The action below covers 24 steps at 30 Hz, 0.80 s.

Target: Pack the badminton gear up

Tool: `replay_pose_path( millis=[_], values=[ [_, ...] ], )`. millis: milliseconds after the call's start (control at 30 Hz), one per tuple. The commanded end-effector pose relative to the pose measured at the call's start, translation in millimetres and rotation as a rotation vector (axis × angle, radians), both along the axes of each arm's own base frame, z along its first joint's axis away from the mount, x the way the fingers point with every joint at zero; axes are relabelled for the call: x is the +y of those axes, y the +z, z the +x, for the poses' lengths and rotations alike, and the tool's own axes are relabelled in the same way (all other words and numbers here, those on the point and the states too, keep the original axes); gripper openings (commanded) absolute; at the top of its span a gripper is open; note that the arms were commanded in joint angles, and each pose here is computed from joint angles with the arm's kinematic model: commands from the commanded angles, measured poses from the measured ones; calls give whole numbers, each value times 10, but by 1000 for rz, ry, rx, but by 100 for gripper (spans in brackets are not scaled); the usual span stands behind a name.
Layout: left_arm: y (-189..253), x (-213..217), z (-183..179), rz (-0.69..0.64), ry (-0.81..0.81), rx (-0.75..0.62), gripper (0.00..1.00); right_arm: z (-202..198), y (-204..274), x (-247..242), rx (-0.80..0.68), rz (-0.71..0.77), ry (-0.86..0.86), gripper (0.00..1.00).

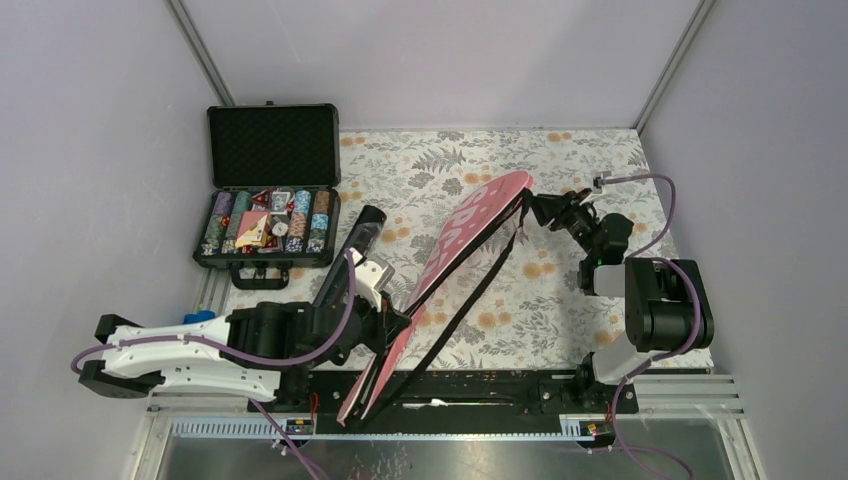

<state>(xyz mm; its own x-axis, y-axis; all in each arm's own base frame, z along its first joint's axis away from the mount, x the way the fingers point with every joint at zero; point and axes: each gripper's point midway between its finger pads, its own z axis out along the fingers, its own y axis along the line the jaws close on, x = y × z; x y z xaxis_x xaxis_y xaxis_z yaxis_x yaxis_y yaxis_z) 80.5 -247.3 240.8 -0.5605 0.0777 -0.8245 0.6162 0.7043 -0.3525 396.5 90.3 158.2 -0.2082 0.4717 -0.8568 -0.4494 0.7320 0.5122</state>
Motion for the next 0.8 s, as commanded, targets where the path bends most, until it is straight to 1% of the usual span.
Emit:
replay_pose_path(
  millis=[0, 67, 100, 167, 233, 333, 400, 667, 767],
  values=[
    [555, -76, 11, -200, 6, -7, 0, -22, 471, 171, -247, -102, 144, 50],
    [588, -68, 10, -207, 2, -12, 0, -73, 518, 235, -300, -161, 202, 52],
    [601, -63, 7, -210, 0, -12, 0, -126, 510, 289, -342, -223, 247, 52],
    [621, -47, 1, -216, -4, -13, 0, -156, 469, 278, -387, -316, 247, 55],
    [611, -40, 8, -214, -3, -18, 0, -163, 383, 249, -390, -397, 244, 56],
    [597, -36, 9, -210, -4, -19, 0, -146, 168, 152, -347, -529, 225, 58],
    [598, -38, -2, -210, -10, -17, 0, -135, 120, 103, -352, -588, 203, 58],
    [633, 4, 20, -213, -1, -28, 0, -58, 54, 56, -372, -689, 210, 58],
    [634, 5, 22, -213, 0, -29, 0, -19, 85, 32, -386, -706, 179, 55]
  ],
)
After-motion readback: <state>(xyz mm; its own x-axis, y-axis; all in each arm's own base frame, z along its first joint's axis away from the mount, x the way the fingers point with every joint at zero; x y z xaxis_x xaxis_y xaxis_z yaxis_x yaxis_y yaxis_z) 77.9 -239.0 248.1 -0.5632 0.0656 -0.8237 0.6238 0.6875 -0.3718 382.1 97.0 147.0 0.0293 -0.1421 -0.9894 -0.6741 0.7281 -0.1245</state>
